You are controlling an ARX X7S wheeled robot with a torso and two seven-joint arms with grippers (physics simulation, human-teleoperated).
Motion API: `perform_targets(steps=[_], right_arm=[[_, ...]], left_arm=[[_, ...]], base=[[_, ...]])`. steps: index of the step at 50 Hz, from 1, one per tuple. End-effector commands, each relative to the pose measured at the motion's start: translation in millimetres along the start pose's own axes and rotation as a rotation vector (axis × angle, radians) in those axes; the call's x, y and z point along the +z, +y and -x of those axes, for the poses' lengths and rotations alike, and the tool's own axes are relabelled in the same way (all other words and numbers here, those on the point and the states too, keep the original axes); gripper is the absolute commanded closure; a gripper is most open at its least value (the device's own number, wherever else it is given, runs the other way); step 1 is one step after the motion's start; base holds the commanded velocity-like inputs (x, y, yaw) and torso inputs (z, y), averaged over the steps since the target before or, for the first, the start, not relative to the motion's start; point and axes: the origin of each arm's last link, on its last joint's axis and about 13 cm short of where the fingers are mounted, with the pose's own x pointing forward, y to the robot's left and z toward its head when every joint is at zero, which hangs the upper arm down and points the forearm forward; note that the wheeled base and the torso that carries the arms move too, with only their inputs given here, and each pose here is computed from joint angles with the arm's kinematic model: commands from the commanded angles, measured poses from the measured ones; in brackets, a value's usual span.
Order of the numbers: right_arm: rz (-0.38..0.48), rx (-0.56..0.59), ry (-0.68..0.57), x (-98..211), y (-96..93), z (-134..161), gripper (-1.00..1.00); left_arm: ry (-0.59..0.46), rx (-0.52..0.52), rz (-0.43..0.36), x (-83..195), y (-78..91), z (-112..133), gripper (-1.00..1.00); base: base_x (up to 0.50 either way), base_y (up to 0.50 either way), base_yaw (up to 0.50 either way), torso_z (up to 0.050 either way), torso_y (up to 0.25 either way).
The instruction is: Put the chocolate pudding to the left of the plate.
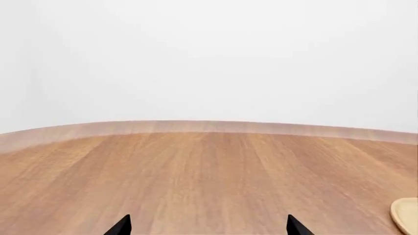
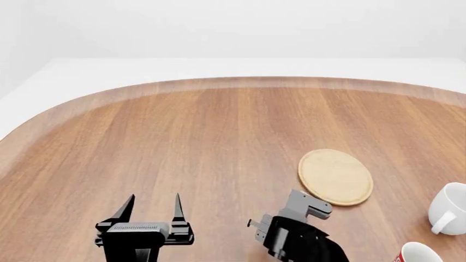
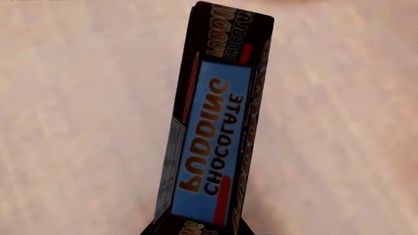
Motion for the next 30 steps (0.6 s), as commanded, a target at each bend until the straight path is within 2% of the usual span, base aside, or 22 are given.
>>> perform_targets(steps=[1,17,22,30], right_arm=[[-0.01,0.016,0.012,-2,-0.6,0,1.0],[0.023,0.095,-0.118,-8,-13.7,39,1.0],[0.079,0.139,-0.148,-12,-17.9,51,1.0],[0.189,0.284,-0.25,-12,-23.5,62,1.0]], left_arm=[[0.0,-0.001,0.001,0,0.0,0,-1.0],[-0.013,0.004,0.021,1,1.0,1,-1.0],[-0.014,0.003,0.021,0,1.1,1,-1.0],[-0.011,0.001,0.017,1,0.7,1,-1.0]], base=[[0.0,0.0,0.0,0.0,0.0],[0.0,0.0,0.0,0.0,0.0],[0.0,0.0,0.0,0.0,0.0],[0.0,0.0,0.0,0.0,0.0]])
